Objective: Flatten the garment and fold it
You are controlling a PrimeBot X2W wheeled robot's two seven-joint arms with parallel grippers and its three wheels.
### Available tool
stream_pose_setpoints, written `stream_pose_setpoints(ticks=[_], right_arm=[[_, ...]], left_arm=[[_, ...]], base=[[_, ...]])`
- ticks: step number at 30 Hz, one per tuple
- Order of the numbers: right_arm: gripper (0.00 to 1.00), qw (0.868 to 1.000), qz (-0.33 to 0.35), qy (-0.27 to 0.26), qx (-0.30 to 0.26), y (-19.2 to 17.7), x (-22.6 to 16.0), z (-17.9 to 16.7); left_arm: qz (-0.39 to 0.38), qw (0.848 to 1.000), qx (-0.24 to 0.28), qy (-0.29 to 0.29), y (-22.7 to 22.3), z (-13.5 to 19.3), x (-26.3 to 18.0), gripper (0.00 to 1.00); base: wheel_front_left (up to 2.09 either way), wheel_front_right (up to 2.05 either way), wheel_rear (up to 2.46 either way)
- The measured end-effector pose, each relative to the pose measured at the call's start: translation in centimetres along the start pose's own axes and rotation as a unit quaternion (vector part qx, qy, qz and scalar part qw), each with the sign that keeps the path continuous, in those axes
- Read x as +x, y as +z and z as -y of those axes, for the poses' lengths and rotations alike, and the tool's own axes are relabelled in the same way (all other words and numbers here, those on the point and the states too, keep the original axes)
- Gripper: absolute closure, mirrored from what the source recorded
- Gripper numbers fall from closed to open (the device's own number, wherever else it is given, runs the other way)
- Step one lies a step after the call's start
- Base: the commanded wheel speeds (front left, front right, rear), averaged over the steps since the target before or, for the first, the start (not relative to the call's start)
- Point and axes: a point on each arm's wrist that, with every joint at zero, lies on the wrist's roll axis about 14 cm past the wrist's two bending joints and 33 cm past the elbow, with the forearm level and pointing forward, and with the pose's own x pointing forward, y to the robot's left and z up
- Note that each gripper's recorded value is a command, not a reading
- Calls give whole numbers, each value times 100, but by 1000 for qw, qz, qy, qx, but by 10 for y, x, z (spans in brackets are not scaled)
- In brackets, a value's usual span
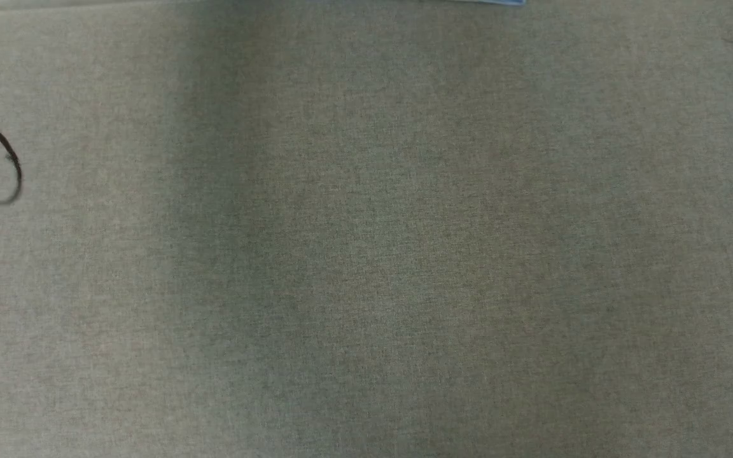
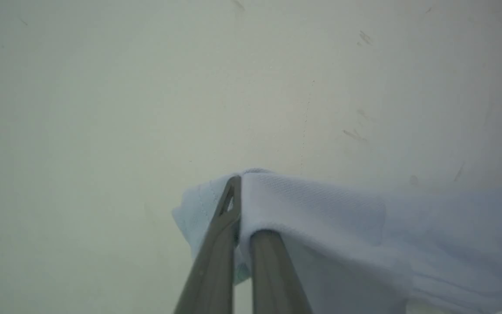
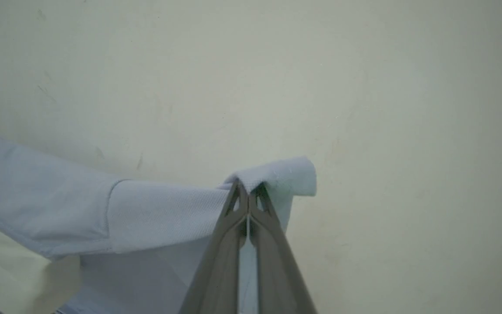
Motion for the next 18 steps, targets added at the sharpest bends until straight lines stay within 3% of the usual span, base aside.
stream_pose_setpoints(ticks=[9,18], right_arm=[[100,994,-94,16,52,-93,-37,-28],[100,974,-188,14,124,-169,-146,-52]], left_arm=[[-90,994,-54,9,-89,4,-50,100],[-208,971,-109,39,-173,-1,-181,100]], base=[[0,0,0],[0,0,0]])
